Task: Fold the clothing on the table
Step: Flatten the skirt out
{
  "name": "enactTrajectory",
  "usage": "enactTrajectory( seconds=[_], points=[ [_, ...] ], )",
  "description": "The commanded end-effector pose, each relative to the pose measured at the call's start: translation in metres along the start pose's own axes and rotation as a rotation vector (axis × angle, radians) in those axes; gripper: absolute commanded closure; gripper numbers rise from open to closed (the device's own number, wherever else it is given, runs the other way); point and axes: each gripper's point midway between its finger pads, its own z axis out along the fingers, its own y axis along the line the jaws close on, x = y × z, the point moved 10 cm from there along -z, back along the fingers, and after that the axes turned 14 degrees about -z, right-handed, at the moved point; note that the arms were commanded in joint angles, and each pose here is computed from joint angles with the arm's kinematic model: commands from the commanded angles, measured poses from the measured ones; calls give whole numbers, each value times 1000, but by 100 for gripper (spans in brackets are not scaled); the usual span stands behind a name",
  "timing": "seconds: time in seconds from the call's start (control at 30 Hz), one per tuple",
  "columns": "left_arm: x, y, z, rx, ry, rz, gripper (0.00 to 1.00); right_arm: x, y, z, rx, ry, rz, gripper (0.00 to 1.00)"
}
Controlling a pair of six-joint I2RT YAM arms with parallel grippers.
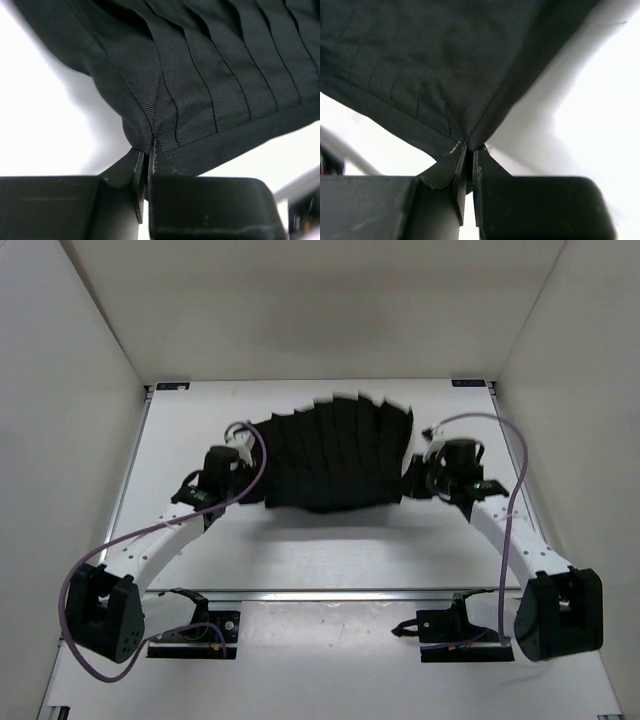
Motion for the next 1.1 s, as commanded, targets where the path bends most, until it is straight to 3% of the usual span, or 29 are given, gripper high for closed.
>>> enactTrajectory(
  seconds=[0.0,0.07,0.17,0.37,0.57,0.6,0.67,0.73,0.77,0.83,0.87,0.93,1.0,1.03,1.07],
  points=[
    [32,29,-33,-218,27,-66,100,40,1,-16,201,12,5,100],
    [53,29,-45,-217,125,-85,100,55,21,-31,185,16,30,100],
    [56,24,-64,-234,164,-117,100,63,35,-46,147,32,71,100],
    [33,30,-56,-207,98,-172,100,55,13,-49,126,31,109,100],
    [10,30,13,-249,183,-116,100,12,-24,-14,158,33,102,100],
    [-8,22,20,-223,154,-96,100,8,-31,-3,152,59,111,100],
    [-33,21,52,-255,179,-88,100,-40,-47,2,138,-9,86,100],
    [-94,-10,66,-209,99,-47,100,-78,-57,11,137,-24,67,100],
    [-106,-12,79,-216,104,-41,100,-117,-69,4,180,-105,24,100],
    [-181,-66,61,-117,-56,30,100,-168,-71,-10,209,-190,-47,100],
    [-196,-73,63,-111,-88,57,100,-201,-68,-23,234,-268,-111,100],
    [-239,-119,21,-59,-303,122,100,-233,-63,-43,278,-346,-169,100],
    [-244,-136,-18,-52,-434,149,100,-243,-50,-68,319,-408,-230,100],
    [-228,-123,-1,-75,-415,151,100,-243,-38,-82,329,-453,-267,100],
    [-208,-110,-4,-63,-406,134,100,-222,-44,-69,362,-410,-263,100]
  ],
)
